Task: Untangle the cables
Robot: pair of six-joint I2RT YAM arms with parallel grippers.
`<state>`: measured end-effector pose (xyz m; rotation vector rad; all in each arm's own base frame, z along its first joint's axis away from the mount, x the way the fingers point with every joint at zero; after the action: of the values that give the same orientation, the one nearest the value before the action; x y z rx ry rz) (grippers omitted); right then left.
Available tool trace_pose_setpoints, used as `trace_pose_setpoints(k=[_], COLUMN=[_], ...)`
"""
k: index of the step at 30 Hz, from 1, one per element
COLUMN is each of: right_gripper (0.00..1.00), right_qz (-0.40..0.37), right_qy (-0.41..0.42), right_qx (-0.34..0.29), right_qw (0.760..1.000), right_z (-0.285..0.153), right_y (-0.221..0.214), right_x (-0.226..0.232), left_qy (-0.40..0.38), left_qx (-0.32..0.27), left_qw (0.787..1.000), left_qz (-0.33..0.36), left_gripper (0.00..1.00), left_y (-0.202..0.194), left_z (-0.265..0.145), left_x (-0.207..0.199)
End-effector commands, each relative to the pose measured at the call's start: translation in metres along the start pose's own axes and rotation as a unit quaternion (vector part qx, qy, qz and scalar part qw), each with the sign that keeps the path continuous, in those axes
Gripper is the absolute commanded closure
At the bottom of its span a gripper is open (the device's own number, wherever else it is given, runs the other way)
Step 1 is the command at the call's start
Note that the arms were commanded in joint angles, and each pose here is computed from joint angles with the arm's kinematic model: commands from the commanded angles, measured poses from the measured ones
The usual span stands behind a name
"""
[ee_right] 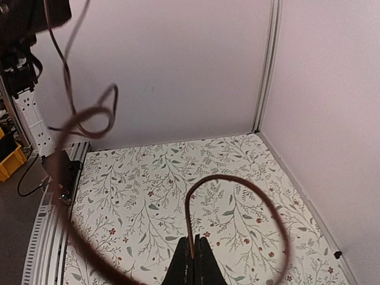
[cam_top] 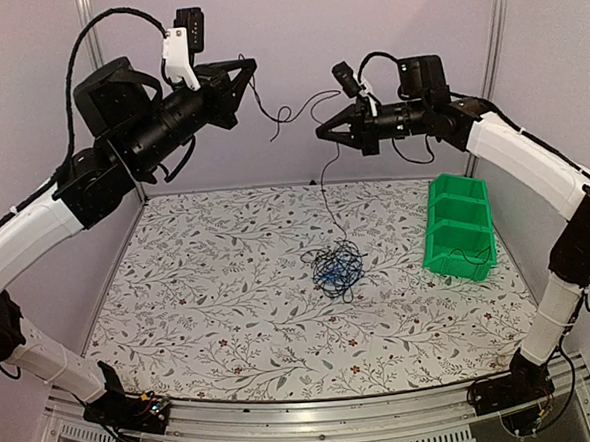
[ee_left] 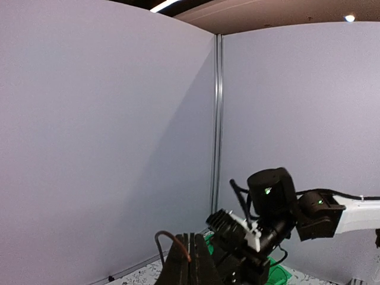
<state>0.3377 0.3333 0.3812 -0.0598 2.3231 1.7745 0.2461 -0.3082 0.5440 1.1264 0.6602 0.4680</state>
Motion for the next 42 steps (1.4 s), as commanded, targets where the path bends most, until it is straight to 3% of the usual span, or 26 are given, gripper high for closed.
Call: trace_pose_setpoints(k=[1,7,15,16,18,20,23,29,35,42], right_gripper=[1.0,1.0,1.0,1.0,1.0,1.0,1.0,1.0,1.0,1.0], right_qz=[-0.071,-0.121,-0.169,-0.175,-0.178,-0.17,-0.154,-0.145,-0.144,-0.117], right_qy=[-0.117,-0.183,-0.267,-0.269,-0.273,-0.28,-0.297,-0.316,-0.285,-0.263], right_qx=[-0.074,-0.137,-0.252,-0.259,-0.259,-0.245,-0.221,-0.189,-0.129,-0.084], right_qw=[0.988,0.966,0.915,0.911,0.909,0.913,0.916,0.918,0.939,0.954], right_z=[-0.094,-0.146,-0.195,-0.197,-0.198,-0.195,-0.189,-0.182,-0.166,-0.156], right_y=[0.1,0.173,0.249,0.254,0.254,0.249,0.234,0.213,0.178,0.146], right_x=[-0.023,-0.022,-0.019,-0.017,-0.018,-0.022,-0.032,-0.041,-0.036,-0.029], left_qy=[0.178,0.306,0.268,0.26,0.237,0.214,0.207,0.17,0.08,-0.009], left_qx=[0.011,0.053,0.164,0.175,0.19,0.191,0.191,0.194,0.189,0.211], left_qw=[0.984,0.937,0.936,0.936,0.938,0.942,0.942,0.954,0.976,0.977], left_qz=[-0.015,-0.157,-0.159,-0.161,-0.167,-0.172,-0.184,-0.155,-0.068,-0.003], left_gripper=[1.0,1.0,1.0,0.98,0.76,0.65,0.61,0.61,0.58,0.54], left_y=[-0.044,-0.152,-0.253,-0.262,-0.277,-0.283,-0.284,-0.274,-0.238,-0.234], left_z=[-0.036,-0.106,-0.122,-0.122,-0.12,-0.116,-0.112,-0.096,-0.053,-0.019], left_x=[0.076,0.17,0.181,0.181,0.178,0.174,0.173,0.165,0.125,0.081])
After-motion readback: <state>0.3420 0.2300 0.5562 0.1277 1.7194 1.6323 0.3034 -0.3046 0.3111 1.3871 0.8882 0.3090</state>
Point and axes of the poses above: each gripper's point midway between its finger pads, its own z axis out along the fingers, its own x axis along the line the jaws close on, y = z × x, the point moved 5 cm from there along -z, back along the fingers, and after that the axes turned 12 degrees about -z, right-handed, at the moved point
